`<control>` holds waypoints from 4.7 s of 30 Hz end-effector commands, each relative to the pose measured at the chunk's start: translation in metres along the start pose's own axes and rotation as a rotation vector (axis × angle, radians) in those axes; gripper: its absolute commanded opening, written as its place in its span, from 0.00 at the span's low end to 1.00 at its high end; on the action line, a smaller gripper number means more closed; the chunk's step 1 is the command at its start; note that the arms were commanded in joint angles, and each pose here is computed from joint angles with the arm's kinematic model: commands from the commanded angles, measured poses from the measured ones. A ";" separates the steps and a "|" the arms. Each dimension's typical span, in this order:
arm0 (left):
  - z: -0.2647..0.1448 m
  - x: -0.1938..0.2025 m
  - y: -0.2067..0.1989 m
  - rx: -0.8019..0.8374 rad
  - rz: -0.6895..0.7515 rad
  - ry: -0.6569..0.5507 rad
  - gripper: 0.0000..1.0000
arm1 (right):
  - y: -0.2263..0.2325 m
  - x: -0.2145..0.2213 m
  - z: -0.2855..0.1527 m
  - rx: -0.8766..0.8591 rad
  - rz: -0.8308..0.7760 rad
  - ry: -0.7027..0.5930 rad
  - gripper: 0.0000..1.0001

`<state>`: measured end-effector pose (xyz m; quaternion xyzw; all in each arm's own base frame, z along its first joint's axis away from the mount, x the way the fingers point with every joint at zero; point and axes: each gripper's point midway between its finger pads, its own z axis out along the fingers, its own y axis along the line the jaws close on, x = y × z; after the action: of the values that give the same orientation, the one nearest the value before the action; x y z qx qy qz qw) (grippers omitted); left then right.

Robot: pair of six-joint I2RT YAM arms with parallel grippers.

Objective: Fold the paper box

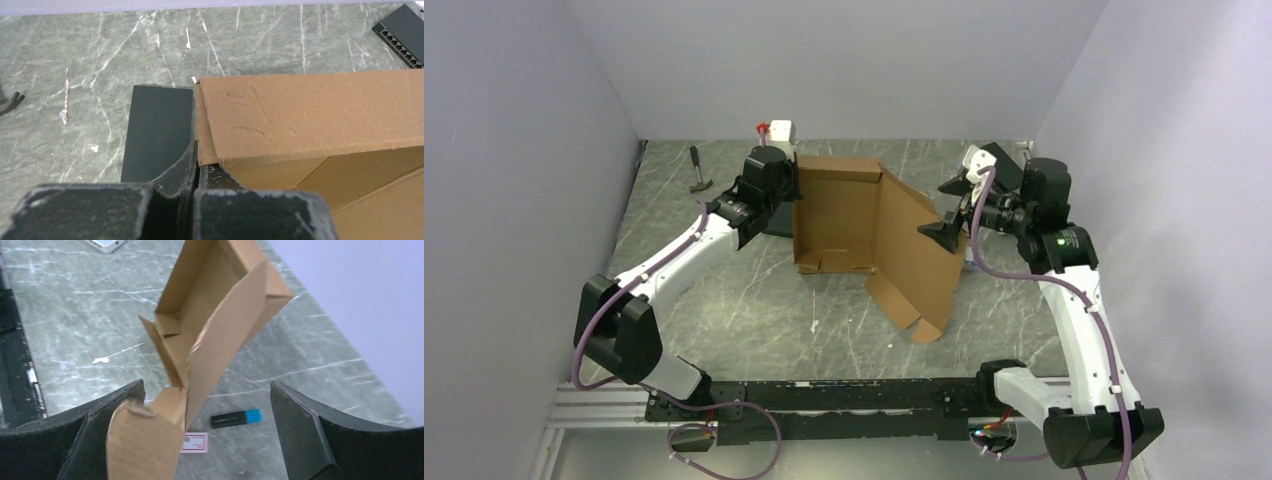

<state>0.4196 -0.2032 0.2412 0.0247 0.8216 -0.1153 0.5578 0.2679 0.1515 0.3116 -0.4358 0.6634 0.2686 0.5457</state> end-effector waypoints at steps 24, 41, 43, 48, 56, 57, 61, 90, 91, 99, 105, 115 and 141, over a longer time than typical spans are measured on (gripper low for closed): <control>-0.008 -0.017 -0.023 0.077 -0.009 -0.011 0.00 | -0.032 -0.048 0.139 -0.008 -0.654 0.316 0.92; -0.007 -0.015 -0.027 0.092 -0.012 -0.010 0.00 | -0.062 -0.008 0.190 0.042 -0.726 0.434 0.39; -0.008 -0.015 -0.028 0.095 -0.015 -0.011 0.00 | -0.063 -0.002 0.193 0.049 -0.733 0.440 0.31; -0.009 -0.017 -0.031 0.113 -0.024 -0.011 0.00 | -0.067 0.011 0.196 0.076 -0.754 0.451 0.16; -0.031 -0.026 -0.038 0.163 -0.105 -0.017 0.17 | -0.076 0.012 0.190 0.163 -0.770 0.436 0.00; -0.036 -0.028 -0.038 0.167 -0.115 -0.022 0.23 | -0.076 0.012 0.188 0.166 -0.766 0.436 0.00; -0.059 -0.034 -0.033 0.171 -0.146 -0.028 0.42 | -0.075 0.012 0.184 0.156 -0.731 0.426 0.00; -0.140 0.128 -0.011 0.244 -0.385 0.343 0.85 | -0.016 0.182 0.154 -0.159 -0.093 0.740 0.00; -0.136 0.131 -0.013 0.243 -0.383 0.361 0.84 | -0.017 0.186 0.154 -0.154 -0.093 0.747 0.00; -0.105 0.148 -0.023 0.211 -0.385 0.470 0.79 | -0.009 0.214 0.156 -0.159 -0.063 0.763 0.10; -0.096 0.163 -0.033 0.239 -0.394 0.533 0.71 | -0.005 0.215 0.158 -0.178 -0.036 0.735 0.23; -0.086 0.180 -0.041 0.254 -0.406 0.598 0.65 | 0.003 0.202 0.169 -0.236 -0.010 0.676 0.36; -0.081 0.190 -0.041 0.238 -0.388 0.622 0.65 | -0.018 0.244 0.178 0.050 -0.118 0.755 0.07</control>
<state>0.2554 -0.2342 0.0812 -0.0420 0.9316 -0.2874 0.2186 0.3524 0.2295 0.0366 -0.5561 0.7815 0.0663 0.2752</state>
